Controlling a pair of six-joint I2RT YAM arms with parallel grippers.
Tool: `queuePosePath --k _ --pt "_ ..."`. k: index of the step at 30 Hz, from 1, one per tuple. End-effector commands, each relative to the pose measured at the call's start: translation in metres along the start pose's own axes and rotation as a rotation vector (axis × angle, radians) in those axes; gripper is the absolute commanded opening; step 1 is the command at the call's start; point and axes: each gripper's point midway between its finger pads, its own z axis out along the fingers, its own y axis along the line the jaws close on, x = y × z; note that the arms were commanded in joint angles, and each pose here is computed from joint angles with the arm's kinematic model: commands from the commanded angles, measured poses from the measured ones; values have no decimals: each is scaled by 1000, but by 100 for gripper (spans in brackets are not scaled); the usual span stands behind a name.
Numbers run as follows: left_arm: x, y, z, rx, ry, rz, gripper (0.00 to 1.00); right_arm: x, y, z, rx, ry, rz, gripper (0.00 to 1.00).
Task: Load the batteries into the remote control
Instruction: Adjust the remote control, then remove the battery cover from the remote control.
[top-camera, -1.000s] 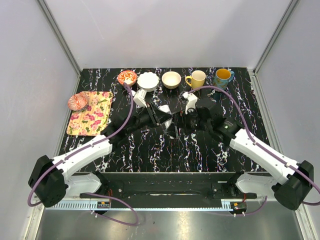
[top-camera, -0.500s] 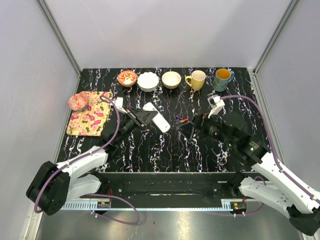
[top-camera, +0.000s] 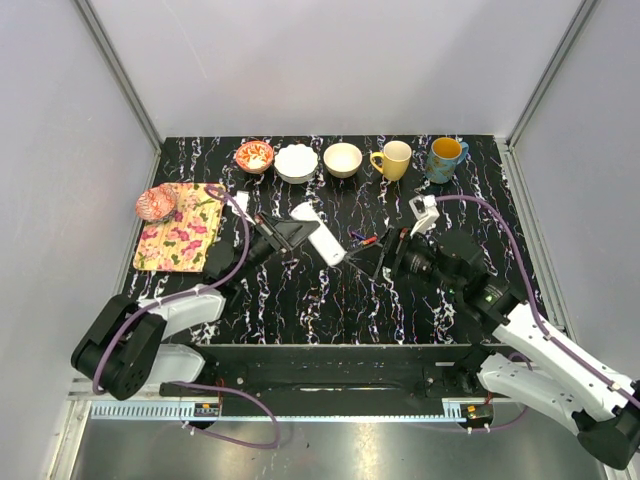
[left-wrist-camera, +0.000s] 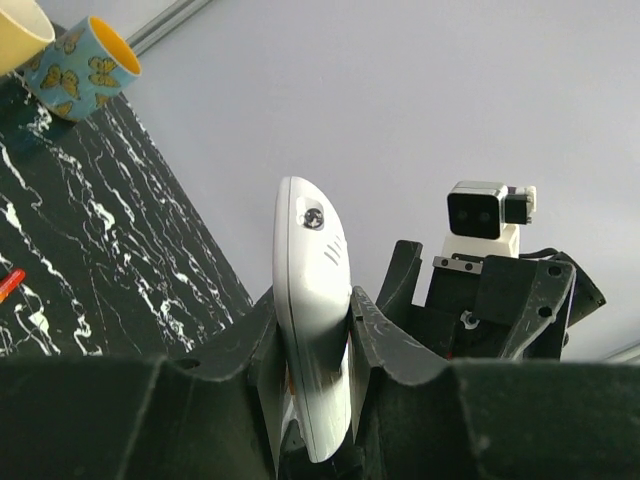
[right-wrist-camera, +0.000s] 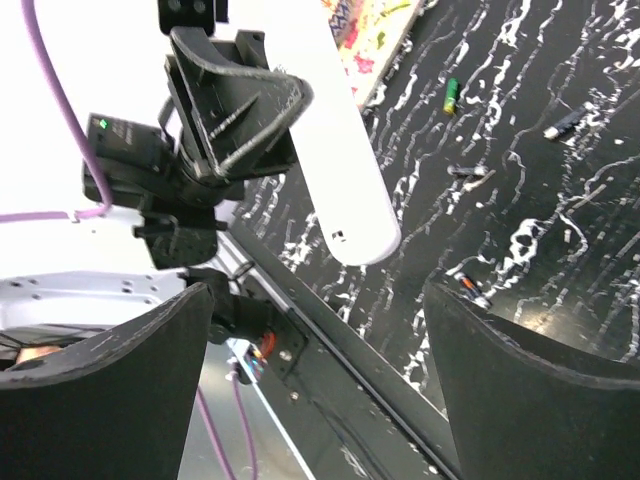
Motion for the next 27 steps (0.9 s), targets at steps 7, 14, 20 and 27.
queuePosePath --k 7,14,20,27 --pt "-20 -23 -5 -92 -184 330 0 -15 13 27 -108 -104 202 88" --pt "-26 7 -19 -240 -248 404 0 -6 15 40 -185 -96 287 86" --pt "-27 26 -25 -310 -271 426 0 2 9 50 -196 -80 319 82" --pt "-22 29 -25 -304 -289 406 0 19 -5 65 -182 -36 350 74"
